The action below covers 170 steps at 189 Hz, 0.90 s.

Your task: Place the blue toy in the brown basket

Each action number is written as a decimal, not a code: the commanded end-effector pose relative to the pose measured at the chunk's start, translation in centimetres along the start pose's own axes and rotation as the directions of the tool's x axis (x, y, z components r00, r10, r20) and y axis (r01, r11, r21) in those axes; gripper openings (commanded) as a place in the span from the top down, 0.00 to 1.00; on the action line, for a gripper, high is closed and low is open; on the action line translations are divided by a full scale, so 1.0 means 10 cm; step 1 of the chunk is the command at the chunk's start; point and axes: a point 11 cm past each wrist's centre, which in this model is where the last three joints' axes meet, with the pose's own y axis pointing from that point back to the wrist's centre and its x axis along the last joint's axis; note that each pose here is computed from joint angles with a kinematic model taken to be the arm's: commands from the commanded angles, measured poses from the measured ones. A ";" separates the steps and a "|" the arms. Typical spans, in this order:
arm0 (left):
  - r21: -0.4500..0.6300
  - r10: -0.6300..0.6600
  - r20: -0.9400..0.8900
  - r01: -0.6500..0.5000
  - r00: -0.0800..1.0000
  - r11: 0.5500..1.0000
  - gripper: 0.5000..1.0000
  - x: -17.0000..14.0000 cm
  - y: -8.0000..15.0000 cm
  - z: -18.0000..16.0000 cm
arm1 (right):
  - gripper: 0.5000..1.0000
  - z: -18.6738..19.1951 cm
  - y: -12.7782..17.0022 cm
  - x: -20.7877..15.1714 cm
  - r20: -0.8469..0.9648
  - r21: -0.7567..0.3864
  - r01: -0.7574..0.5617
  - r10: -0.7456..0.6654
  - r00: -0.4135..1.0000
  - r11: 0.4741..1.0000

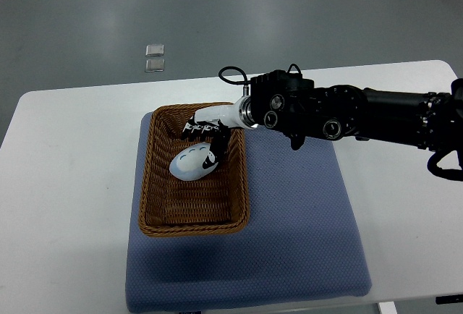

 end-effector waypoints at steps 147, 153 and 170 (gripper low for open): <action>0.001 0.000 -0.003 0.000 1.000 1.000 0.00 0.00 0.00 -0.01 | 0.22 1.16 0.85 0.99 0.974 0.132 -0.679 0.032 0.224 0.722; 0.001 -0.002 -0.003 0.002 1.000 1.000 0.00 -0.01 0.00 -0.01 | 0.22 1.28 0.88 0.94 0.987 0.110 -0.706 0.009 0.162 0.700; 0.002 0.000 -0.003 0.000 1.000 1.000 0.00 0.00 0.00 -0.01 | 0.22 1.59 0.97 0.84 0.999 0.037 -0.775 -0.041 0.014 0.631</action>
